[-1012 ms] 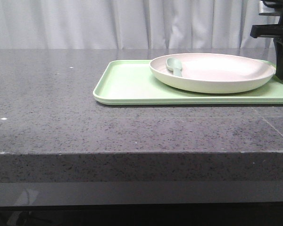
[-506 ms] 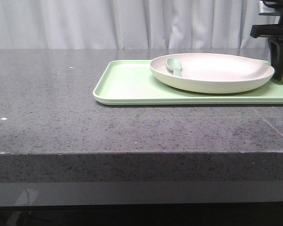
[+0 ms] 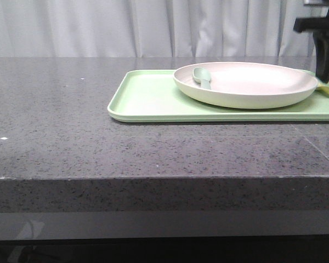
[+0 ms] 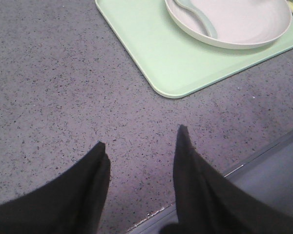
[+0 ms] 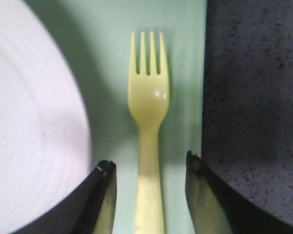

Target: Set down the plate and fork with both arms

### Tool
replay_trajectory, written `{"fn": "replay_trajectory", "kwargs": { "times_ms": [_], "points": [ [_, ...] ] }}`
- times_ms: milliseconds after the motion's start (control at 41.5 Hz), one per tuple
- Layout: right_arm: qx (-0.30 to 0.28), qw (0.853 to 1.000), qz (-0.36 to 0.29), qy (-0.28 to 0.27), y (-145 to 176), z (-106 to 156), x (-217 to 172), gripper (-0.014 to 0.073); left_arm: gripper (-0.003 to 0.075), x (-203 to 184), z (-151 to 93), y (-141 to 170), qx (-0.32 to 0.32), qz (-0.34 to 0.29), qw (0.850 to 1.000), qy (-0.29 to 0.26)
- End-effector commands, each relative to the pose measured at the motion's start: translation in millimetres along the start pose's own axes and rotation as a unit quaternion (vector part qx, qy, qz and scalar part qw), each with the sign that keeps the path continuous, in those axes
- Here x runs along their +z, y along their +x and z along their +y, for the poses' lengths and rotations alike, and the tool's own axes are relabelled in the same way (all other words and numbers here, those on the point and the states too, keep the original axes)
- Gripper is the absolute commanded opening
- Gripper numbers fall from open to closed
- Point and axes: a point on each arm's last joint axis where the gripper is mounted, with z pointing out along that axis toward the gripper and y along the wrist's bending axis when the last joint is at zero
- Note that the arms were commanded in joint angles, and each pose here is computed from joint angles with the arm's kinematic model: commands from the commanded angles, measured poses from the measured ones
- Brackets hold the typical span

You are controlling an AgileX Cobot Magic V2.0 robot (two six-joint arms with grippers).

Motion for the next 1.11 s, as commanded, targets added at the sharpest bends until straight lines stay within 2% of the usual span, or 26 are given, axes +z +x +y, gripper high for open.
{"fn": "replay_trajectory", "kwargs": {
  "times_ms": [0,265,530,626,867,1084],
  "points": [
    [-0.022,1.000,-0.015,-0.011,19,14,-57,0.0363,0.0316,-7,-1,-12,-0.006,-0.048,0.999,0.000],
    [-0.070,0.993,-0.088,-0.033,61,43,-105,0.0363,0.0316,-7,-1,-12,-0.006,-0.048,0.999,0.000],
    [-0.135,0.969,-0.198,-0.057,129,52,-149,0.0363,0.0316,-7,-1,-12,-0.006,-0.048,0.999,0.000],
    [-0.157,0.960,-0.225,-0.063,160,49,-163,0.0363,0.0316,-7,-1,-12,-0.006,-0.048,0.999,0.000],
    [-0.160,0.949,-0.264,-0.070,229,30,-177,0.0363,0.0316,-7,-1,-12,-0.006,-0.048,0.999,0.000],
    [-0.155,0.926,-0.334,-0.079,287,12,-179,0.0363,0.0316,-7,-1,-12,-0.006,-0.048,0.999,0.000]
  ]
}}
